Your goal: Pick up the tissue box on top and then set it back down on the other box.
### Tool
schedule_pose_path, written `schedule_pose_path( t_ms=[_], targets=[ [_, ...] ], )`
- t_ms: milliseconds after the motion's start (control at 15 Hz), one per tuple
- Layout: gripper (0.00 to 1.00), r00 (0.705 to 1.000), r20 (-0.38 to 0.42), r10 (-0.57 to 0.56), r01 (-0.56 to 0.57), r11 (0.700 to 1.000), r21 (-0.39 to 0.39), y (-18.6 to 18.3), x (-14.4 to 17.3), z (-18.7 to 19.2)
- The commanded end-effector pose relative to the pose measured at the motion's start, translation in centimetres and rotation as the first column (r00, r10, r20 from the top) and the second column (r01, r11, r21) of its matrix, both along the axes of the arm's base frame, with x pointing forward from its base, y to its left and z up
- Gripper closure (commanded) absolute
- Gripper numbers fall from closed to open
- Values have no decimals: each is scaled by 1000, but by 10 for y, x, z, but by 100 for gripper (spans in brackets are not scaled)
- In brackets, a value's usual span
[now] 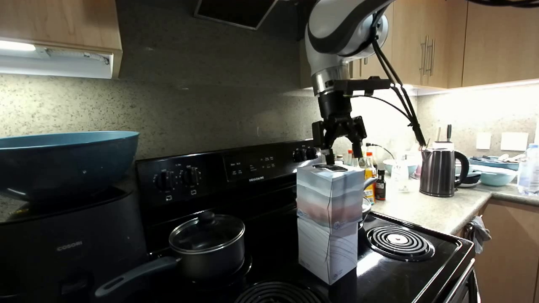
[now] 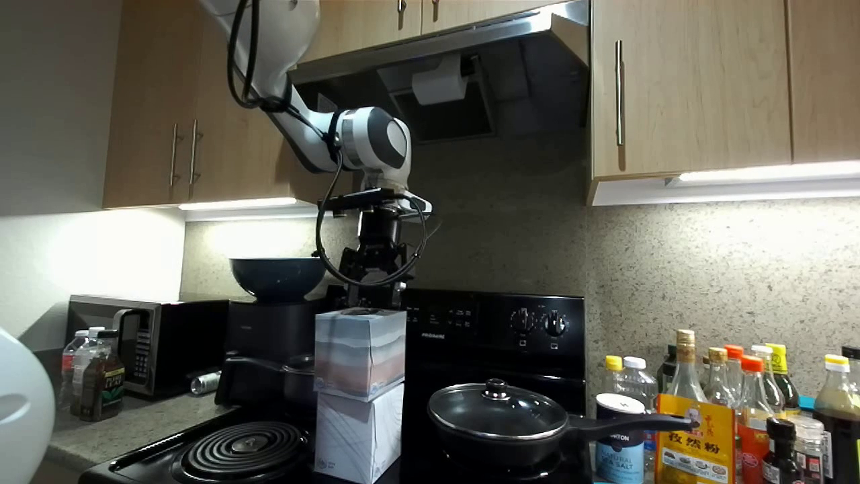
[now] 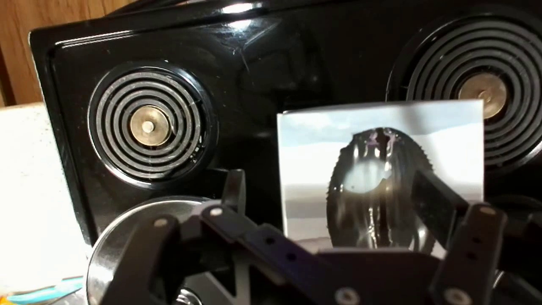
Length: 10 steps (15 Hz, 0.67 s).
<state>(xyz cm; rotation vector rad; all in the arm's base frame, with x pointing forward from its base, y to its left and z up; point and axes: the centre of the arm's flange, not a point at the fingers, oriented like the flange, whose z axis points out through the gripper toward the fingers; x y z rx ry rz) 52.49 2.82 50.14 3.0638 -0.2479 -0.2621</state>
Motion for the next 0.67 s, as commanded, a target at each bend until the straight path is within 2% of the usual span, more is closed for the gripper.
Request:
schedule_pose_path(
  t_ms=[0,133,267,333,400,600],
  targets=[
    [0,991,85,-102,111,988,-108,-8,-5,-11],
    [0,987,118,-112,132,975,-177,-12,-1,-11],
    [0,985,129,-116,141,968,-207,-17,2,-12],
    [25,985,129,-117,142,967,-211,-18,3,-12],
    [26,986,127,-110,135,968,-211,-19,3,-13],
    [47,988,119,-97,119,974,-193,-21,6,-13]
  ],
)
